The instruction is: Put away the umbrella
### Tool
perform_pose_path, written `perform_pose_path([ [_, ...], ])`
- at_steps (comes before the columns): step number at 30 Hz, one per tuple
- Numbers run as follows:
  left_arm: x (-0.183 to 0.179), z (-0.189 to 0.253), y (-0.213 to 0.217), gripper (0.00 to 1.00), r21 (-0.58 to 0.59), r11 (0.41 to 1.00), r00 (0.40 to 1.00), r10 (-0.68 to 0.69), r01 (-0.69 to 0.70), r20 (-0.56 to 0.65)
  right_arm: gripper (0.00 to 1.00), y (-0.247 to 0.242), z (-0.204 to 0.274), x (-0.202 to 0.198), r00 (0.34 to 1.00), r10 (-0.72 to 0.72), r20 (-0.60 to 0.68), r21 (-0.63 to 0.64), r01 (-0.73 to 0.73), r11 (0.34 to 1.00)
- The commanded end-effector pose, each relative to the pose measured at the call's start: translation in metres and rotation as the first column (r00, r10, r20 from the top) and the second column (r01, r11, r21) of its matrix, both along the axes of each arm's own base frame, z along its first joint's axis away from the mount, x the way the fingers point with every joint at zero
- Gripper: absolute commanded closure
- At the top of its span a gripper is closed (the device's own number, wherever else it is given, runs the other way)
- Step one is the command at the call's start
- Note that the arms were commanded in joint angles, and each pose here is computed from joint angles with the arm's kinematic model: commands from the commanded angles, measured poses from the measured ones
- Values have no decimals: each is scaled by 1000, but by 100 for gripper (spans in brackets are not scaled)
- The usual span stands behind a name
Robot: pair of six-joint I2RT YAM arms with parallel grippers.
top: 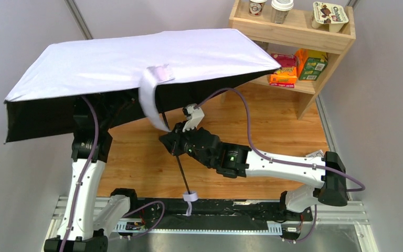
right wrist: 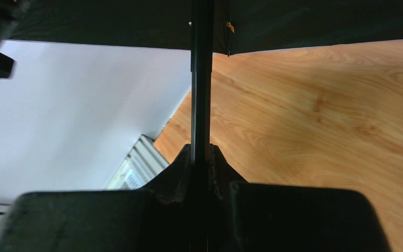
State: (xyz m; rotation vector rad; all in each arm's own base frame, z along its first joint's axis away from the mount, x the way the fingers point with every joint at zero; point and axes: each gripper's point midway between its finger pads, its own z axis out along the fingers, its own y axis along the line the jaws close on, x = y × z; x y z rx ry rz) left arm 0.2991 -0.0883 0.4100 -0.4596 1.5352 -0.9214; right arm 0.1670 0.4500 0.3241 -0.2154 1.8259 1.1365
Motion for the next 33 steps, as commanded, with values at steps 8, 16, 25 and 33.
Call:
perform_pose_path([
  [8, 24, 34, -4, 26, -64, 998, 995, -3, 10, 103, 100, 1, 27, 9, 991, -71, 114, -18, 74, 997],
  [16, 39, 35, -6, 31, -135, 991, 994, -4, 18, 106, 100, 3, 31, 1, 992, -43, 117, -11, 44, 999],
  [25, 53, 29, -10, 40, -119, 993, 997, -9, 18, 82, 100, 6, 24, -3, 989, -39, 139, -75, 50, 996],
  [33, 60, 28, -10, 38, -70, 997, 996, 18, -12, 83, 100, 8, 18, -3, 984, -50, 171, -136, 74, 988],
])
